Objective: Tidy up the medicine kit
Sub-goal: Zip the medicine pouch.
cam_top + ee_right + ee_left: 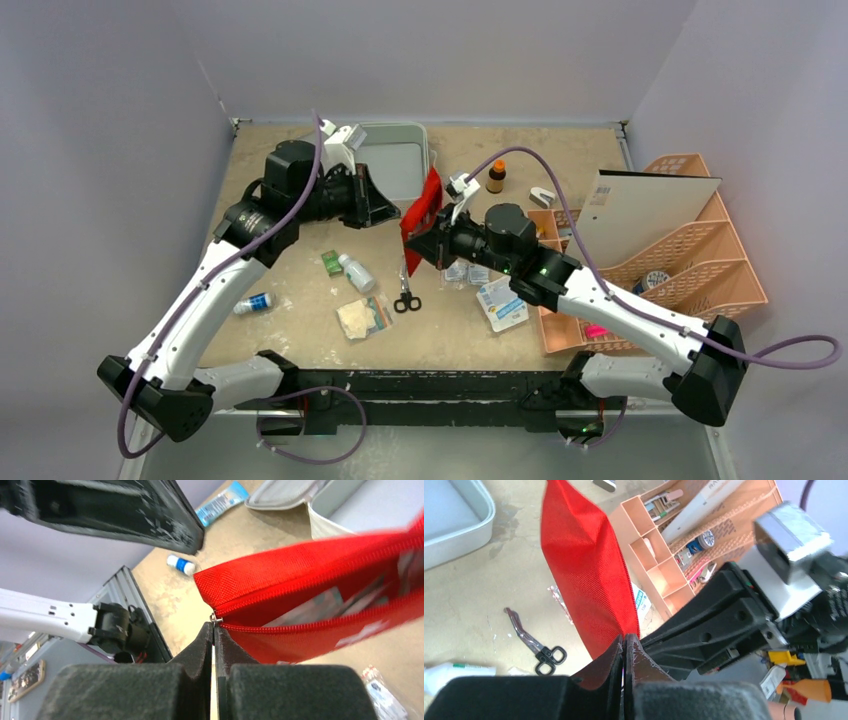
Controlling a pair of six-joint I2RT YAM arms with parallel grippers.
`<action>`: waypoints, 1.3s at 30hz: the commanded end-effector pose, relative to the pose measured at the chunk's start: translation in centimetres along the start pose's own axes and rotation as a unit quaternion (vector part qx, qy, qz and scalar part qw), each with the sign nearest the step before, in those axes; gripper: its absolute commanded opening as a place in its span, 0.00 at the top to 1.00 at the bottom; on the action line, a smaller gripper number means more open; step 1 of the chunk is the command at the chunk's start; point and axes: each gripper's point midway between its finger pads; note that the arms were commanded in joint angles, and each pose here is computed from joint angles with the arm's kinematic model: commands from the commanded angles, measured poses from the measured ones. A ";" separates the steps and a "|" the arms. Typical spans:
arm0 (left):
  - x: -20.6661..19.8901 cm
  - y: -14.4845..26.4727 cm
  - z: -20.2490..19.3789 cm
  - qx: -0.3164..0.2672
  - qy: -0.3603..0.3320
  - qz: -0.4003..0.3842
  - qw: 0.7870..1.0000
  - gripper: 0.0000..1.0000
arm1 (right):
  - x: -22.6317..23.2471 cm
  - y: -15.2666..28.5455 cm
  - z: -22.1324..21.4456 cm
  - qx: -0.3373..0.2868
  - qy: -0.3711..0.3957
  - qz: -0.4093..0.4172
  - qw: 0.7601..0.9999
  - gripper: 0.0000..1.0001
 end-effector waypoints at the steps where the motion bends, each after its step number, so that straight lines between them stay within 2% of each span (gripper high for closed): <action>1: -2.4 0.7 0.9 -0.003 -0.099 -0.074 0.992 1.00 | -0.7 1.0 -0.6 0.010 0.025 -0.011 1.000 1.00; 7: -3.6 0.5 0.1 0.020 -0.129 -0.130 0.983 1.00 | 1.4 1.3 0.2 0.018 -0.005 0.029 0.999 1.00; 8: -3.8 0.6 0.0 0.025 -0.130 -0.133 0.982 0.95 | 1.7 1.4 0.4 0.016 -0.013 0.032 0.999 1.00; 10: -3.8 0.9 -0.4 0.031 -0.139 -0.137 0.980 0.73 | 2.0 1.5 0.9 0.011 -0.026 0.033 0.999 1.00; 11: -3.7 1.1 -0.6 0.030 -0.146 -0.135 0.980 0.67 | 2.1 1.6 1.2 0.007 -0.033 0.033 0.999 1.00; 15: -3.8 2.0 -1.5 0.024 -0.183 -0.148 0.972 0.57 | 2.4 1.9 2.6 -0.019 -0.057 0.025 0.998 1.00; 25: -1.5 1.4 -4.3 0.045 -0.253 -0.151 0.955 0.56 | 3.3 2.3 6.0 -0.086 -0.112 0.028 0.990 1.00; 32: -0.9 0.3 -4.3 -0.001 -0.316 -0.166 0.934 0.53 | 3.8 2.6 6.7 -0.096 -0.136 0.035 0.985 1.00; 39: 0.4 -1.3 -3.5 -0.001 -0.332 -0.144 0.932 0.52 | 4.4 2.6 6.3 -0.082 -0.144 0.049 0.985 1.00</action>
Point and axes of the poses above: each gripper's point midway between its finger pads, its own y axis back along the fingers, its own x axis along the line the jaws close on, z = x × y, and after that the axes turned 2 degrees about -y, right-handed
